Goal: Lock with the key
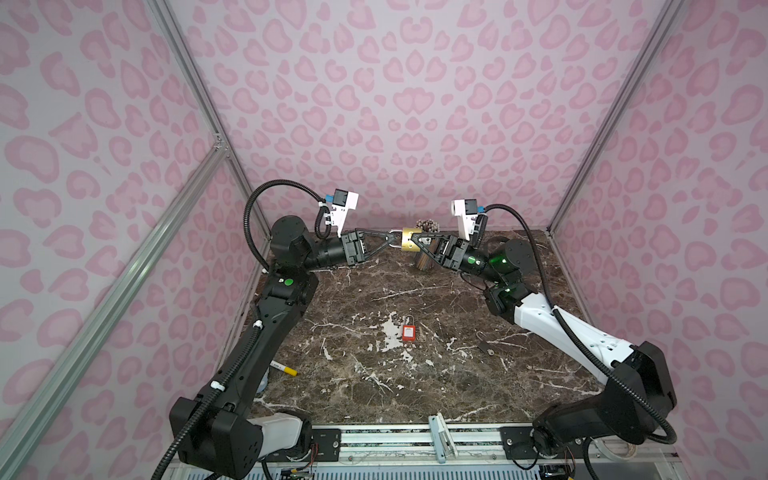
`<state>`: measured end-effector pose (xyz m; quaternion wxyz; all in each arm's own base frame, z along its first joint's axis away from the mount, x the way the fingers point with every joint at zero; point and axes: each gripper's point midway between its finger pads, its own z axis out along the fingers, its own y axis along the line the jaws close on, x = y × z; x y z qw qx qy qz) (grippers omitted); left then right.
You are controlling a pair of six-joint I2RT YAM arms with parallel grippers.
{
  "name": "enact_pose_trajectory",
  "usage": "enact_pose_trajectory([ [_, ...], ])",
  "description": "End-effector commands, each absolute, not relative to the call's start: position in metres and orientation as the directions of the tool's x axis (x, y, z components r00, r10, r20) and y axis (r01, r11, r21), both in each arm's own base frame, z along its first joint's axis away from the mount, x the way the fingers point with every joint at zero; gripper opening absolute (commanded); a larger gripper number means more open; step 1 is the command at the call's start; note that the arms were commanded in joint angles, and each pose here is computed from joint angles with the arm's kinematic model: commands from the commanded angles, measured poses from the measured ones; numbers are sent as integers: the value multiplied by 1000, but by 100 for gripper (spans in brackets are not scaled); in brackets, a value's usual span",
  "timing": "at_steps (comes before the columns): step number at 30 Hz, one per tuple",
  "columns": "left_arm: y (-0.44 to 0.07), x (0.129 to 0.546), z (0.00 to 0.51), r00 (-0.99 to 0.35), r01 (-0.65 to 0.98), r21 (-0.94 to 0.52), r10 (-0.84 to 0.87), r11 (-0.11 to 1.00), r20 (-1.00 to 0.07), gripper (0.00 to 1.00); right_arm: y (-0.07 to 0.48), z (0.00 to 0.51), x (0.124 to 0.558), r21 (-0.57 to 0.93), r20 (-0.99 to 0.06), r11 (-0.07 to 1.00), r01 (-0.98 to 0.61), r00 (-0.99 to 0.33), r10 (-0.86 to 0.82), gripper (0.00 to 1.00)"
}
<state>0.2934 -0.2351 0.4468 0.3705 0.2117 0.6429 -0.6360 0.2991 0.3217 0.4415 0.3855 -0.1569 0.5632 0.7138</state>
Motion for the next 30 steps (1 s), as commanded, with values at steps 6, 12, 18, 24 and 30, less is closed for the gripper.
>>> enact_pose_trajectory([
  [6, -234, 299, 439, -615, 759, -642, -204, 112, -762, 16, 323, 428, 301, 706, -638, -84, -703, -683, 357, 0],
  [12, -233, 301, 430, -619, 750, -649, -212, 127, -757, 42, 317, 427, 314, 713, -604, -87, -696, -673, 428, 0],
  [18, -232, 304, 421, -627, 737, -660, -217, 144, -748, 43, 316, 431, 316, 712, -575, -130, -690, -680, 455, 0],
  [24, -236, 306, 412, -648, 724, -677, -205, 133, -733, 42, 320, 427, 314, 720, -575, -126, -683, -688, 443, 0],
  [30, -239, 308, 416, -642, 730, -671, -207, 130, -739, 37, 323, 418, 313, 730, -574, -115, -674, -695, 433, 0],
])
